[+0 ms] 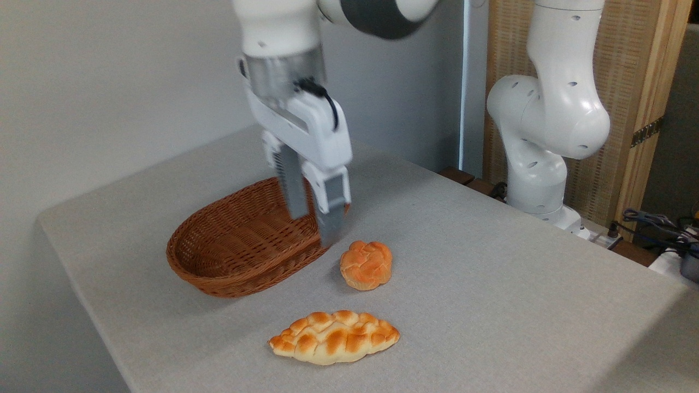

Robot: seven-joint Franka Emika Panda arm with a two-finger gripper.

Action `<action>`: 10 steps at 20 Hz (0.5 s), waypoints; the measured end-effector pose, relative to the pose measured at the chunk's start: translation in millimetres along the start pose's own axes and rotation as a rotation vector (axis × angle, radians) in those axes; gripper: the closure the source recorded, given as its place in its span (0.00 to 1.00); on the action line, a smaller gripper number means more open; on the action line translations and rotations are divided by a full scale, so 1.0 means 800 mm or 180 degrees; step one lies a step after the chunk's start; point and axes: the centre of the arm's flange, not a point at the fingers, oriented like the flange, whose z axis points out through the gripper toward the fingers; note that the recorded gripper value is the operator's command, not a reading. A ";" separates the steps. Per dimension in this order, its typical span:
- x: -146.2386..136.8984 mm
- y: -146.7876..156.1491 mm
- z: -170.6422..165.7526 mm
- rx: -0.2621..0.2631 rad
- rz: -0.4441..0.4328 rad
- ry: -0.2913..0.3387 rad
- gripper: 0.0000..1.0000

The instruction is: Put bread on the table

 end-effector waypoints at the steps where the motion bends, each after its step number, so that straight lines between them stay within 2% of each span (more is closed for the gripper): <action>1: 0.013 -0.006 -0.011 -0.0015 -0.0086 0.0042 0.00; 5: 0.053 -0.027 -0.037 -0.0101 -0.0271 0.0059 0.00; 10: 0.080 -0.017 -0.046 -0.0113 -0.0430 0.0077 0.00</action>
